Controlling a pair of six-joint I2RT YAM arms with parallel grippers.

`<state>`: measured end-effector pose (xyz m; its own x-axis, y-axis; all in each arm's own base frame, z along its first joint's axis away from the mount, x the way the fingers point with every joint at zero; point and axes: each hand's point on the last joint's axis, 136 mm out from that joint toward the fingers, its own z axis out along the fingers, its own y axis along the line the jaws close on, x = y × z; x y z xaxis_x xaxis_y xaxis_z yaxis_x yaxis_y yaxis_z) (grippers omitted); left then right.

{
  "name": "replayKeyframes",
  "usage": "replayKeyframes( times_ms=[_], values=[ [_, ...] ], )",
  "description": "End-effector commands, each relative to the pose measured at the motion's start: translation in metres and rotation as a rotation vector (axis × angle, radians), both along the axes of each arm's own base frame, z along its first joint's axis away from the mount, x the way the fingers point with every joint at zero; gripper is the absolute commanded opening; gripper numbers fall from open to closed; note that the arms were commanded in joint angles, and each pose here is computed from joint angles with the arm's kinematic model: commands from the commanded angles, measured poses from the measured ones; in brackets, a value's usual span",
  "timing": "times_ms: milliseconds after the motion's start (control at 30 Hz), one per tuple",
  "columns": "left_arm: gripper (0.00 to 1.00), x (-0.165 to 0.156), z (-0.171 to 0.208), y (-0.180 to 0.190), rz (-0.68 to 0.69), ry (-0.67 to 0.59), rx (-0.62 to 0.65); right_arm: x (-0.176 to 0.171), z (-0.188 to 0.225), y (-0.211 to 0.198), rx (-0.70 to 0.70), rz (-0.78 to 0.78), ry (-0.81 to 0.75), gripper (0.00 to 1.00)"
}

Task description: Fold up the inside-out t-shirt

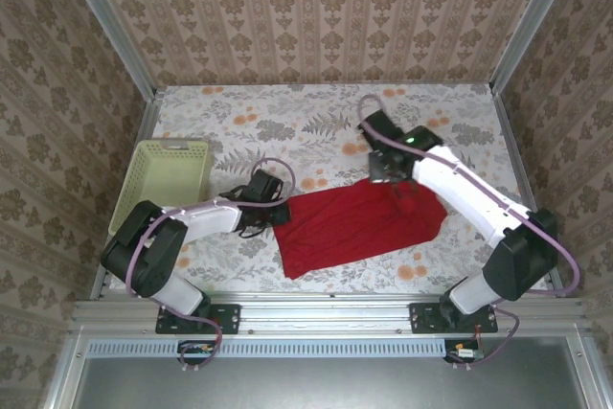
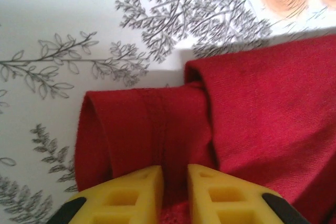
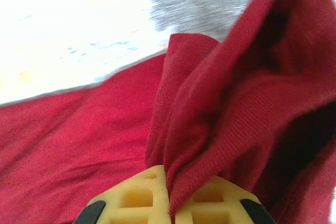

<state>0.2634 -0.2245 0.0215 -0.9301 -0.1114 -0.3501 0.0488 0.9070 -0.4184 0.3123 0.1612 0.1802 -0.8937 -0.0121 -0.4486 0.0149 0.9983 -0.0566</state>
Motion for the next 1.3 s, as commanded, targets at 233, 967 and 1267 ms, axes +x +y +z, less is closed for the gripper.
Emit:
replayKeyframes(
  times_ms=[233,967,1267],
  values=[
    [0.15,-0.023,-0.028,0.004,0.062,0.047,-0.058,-0.029,-0.033,0.142,0.213,0.091,0.076,0.00],
    [0.22,-0.031,-0.017,0.051,0.232,-0.018,-0.034,-0.059,-0.022,0.215,0.340,0.215,0.090,0.46],
    [0.34,-0.044,0.052,0.095,0.262,-0.185,0.082,-0.042,0.014,0.082,0.152,0.146,-0.048,0.60]
  ],
)
